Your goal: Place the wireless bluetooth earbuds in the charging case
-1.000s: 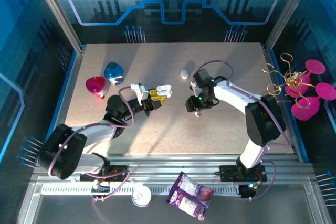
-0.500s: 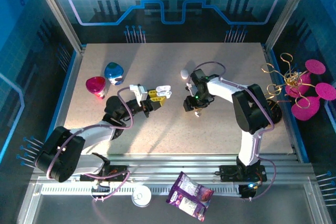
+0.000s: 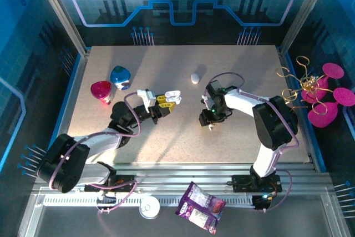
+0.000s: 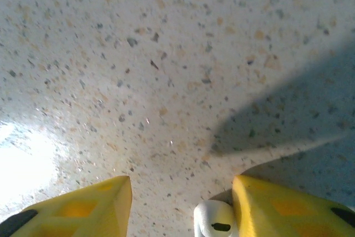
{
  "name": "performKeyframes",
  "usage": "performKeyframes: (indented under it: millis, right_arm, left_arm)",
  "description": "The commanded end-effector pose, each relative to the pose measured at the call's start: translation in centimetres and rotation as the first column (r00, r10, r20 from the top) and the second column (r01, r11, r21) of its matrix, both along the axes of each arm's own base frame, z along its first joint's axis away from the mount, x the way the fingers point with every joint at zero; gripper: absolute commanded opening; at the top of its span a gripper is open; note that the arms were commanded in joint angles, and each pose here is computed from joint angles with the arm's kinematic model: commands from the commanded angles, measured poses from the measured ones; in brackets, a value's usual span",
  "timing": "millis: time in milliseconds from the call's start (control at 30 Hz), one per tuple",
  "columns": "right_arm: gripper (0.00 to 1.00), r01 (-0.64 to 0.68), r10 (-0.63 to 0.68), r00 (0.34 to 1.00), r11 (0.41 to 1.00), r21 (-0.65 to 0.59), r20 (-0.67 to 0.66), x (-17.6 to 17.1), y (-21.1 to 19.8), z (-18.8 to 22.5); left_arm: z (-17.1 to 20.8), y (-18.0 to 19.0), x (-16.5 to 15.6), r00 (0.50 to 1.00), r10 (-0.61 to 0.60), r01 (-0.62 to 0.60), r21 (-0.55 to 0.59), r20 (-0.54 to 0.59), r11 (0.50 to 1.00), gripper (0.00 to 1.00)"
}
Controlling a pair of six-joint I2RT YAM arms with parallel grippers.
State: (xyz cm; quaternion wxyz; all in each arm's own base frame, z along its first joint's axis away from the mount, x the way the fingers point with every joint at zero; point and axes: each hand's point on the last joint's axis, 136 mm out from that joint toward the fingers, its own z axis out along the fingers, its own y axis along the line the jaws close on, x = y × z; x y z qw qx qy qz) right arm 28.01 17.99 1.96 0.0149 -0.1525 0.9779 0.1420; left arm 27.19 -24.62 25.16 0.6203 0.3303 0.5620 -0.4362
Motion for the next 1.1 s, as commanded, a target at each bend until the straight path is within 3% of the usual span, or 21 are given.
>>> performKeyframes:
  millis: [0,367,533,800,1067]
  right_arm:
    - [0.5,0.012,-0.014,0.999,0.999,-0.052,-0.038,-1.6,-1.4,0.1]
    - [0.42,0.028,-0.034,0.998,0.995,-0.1,-0.061,-2.9,-2.8,0.3]
    - [0.38,0.055,-0.059,0.996,0.995,-0.08,-0.059,-2.3,-2.6,0.0]
    - [0.4,0.116,-0.117,0.993,0.993,-0.034,-0.026,-1.0,-2.5,1.0]
    - [0.33,0.171,-0.167,0.981,0.985,0.032,-0.095,-0.8,-2.3,0.2]
  left_arm:
    - [0.4,-0.3,-0.6,0.999,-0.021,0.021,-0.001,0.03,1.0,0.18]
    - [0.4,-0.8,-0.3,0.999,-0.029,0.029,0.004,0.028,1.0,0.18]
    - [0.4,-1.0,-0.3,0.999,-0.037,0.038,-0.001,0.028,0.999,0.18]
    - [0.4,-1.0,-0.3,0.999,-0.037,0.037,0.0,0.029,0.999,0.18]
    - [0.5,-1.1,-0.1,0.999,-0.04,0.04,0.0,0.031,0.999,0.18]
